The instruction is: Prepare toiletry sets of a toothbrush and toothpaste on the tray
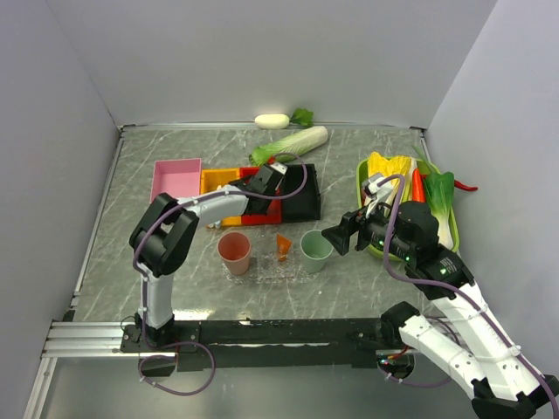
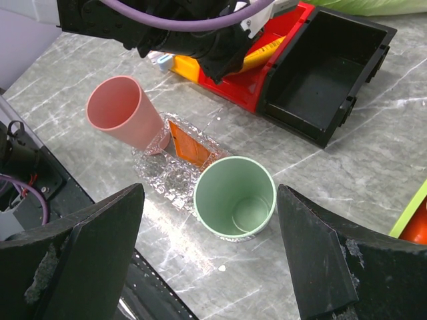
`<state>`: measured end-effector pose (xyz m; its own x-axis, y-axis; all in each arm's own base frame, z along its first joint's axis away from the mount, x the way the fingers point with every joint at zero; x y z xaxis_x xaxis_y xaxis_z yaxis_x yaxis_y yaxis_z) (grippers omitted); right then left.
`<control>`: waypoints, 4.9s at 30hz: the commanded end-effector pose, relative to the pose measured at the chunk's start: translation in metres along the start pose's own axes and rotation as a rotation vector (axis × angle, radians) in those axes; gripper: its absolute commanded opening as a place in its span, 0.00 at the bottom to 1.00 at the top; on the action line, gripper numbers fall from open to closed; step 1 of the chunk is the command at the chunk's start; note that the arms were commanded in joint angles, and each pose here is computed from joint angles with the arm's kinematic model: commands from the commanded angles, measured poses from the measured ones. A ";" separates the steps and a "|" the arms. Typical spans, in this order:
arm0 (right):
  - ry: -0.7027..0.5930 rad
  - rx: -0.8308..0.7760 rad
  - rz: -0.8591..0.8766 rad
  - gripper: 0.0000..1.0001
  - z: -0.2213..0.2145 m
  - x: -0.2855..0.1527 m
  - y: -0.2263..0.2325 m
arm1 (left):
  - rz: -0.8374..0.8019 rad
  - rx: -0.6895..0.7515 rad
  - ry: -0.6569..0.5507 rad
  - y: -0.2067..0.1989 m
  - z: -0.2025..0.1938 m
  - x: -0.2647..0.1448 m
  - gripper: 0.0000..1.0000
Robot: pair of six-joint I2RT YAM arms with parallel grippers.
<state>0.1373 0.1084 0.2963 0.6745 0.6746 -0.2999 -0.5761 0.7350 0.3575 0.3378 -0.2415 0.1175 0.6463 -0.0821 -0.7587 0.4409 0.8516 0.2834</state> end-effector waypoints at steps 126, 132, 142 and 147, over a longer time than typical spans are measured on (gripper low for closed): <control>0.052 0.498 0.775 0.00 0.097 0.027 0.075 | -0.940 0.062 -1.203 0.030 -0.049 -0.319 0.96; 0.055 0.515 0.773 0.00 0.093 0.026 0.072 | -0.911 0.035 -1.232 0.034 -0.045 -0.323 0.78; 0.076 0.535 0.770 0.00 0.089 0.031 0.068 | -0.906 0.037 -1.247 0.034 -0.040 -0.325 0.71; 0.074 0.536 0.761 0.00 0.088 0.031 0.067 | -0.909 0.031 -1.245 0.033 -0.040 -0.322 0.50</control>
<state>0.1631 0.1761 0.3788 0.1688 0.9815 0.0902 -0.4946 0.0052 0.8691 0.1221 -0.1669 0.3308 0.2756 -0.9362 0.2180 0.9596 0.2811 -0.0059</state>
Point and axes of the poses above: each gripper's point midway between its finger pads, its own x axis out along the fingers, its own y axis along the line the jaws close on, z = x × y, the point moved 9 cm from there along -x, back along the fingers, and after that the axes turned 7 degrees about x, right-handed, at the moved point
